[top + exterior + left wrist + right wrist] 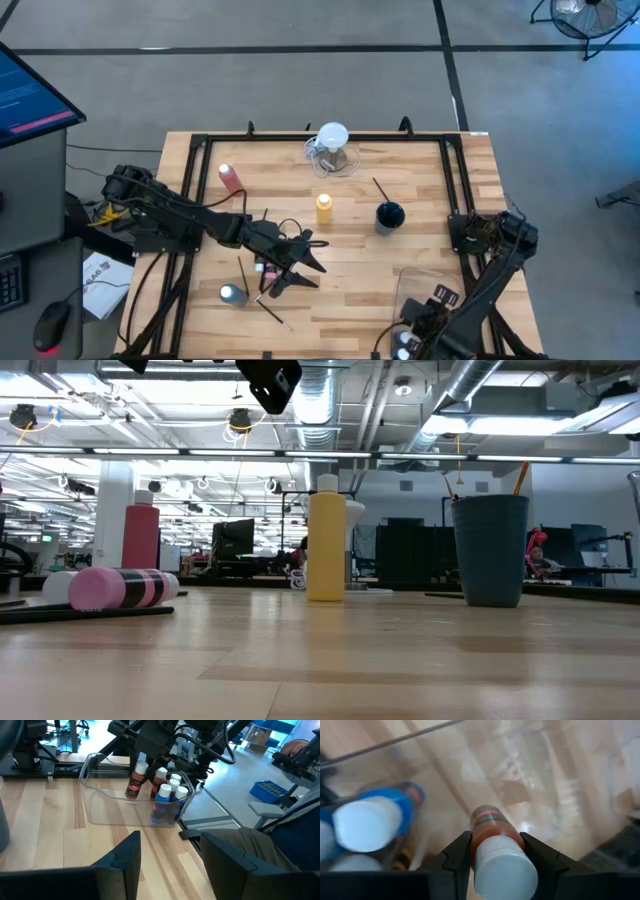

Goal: Pick & Place Paint Supplies
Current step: Put the top small brown bottle into the transparent bin

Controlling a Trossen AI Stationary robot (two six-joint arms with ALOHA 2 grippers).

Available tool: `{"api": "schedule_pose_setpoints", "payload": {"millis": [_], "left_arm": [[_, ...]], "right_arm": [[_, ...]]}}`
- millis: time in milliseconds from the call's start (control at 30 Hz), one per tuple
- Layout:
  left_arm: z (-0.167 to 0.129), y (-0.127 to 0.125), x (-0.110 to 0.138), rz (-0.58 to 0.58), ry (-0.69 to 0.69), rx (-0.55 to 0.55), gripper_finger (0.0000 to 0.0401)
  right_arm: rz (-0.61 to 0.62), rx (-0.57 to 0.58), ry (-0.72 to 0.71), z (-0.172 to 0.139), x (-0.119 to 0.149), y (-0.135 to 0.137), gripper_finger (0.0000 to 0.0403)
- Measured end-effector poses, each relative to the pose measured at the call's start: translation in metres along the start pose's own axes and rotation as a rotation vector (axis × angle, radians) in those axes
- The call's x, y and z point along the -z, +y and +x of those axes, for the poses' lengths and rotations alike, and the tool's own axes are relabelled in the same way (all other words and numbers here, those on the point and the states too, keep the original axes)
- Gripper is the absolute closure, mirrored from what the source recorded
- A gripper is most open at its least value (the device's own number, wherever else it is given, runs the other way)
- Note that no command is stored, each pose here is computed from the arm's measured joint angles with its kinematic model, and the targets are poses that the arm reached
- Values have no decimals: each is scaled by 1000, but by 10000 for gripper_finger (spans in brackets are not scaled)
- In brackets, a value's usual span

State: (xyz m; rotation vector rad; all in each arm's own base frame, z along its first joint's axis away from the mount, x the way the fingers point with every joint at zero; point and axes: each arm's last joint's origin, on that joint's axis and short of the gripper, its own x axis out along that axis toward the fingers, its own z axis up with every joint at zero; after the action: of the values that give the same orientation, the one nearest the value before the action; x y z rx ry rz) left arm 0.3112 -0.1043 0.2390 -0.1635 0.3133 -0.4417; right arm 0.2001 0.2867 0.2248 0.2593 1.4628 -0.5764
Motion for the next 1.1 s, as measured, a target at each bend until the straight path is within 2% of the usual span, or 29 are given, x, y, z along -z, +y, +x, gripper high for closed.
{"api": "schedule_pose_setpoints", "payload": {"millis": [133,367,567,733,1100], "left_arm": [[0,0,0,0,0,0,238],[0,0,-1,1,-6,1,238],[0,0,-1,1,-7,2,238],[0,0,-1,1,-7,1,238],[0,0,-1,2,-9,2,238]], "right_arm": [[5,-66,0,-1,4,7,271],[30,-66,-1,-1,8,7,271],[38,-117,-16,-2,7,12,271],[21,-43,-20,-1,8,4,271],[-66,23,-57,1,-9,-2,271]]}}
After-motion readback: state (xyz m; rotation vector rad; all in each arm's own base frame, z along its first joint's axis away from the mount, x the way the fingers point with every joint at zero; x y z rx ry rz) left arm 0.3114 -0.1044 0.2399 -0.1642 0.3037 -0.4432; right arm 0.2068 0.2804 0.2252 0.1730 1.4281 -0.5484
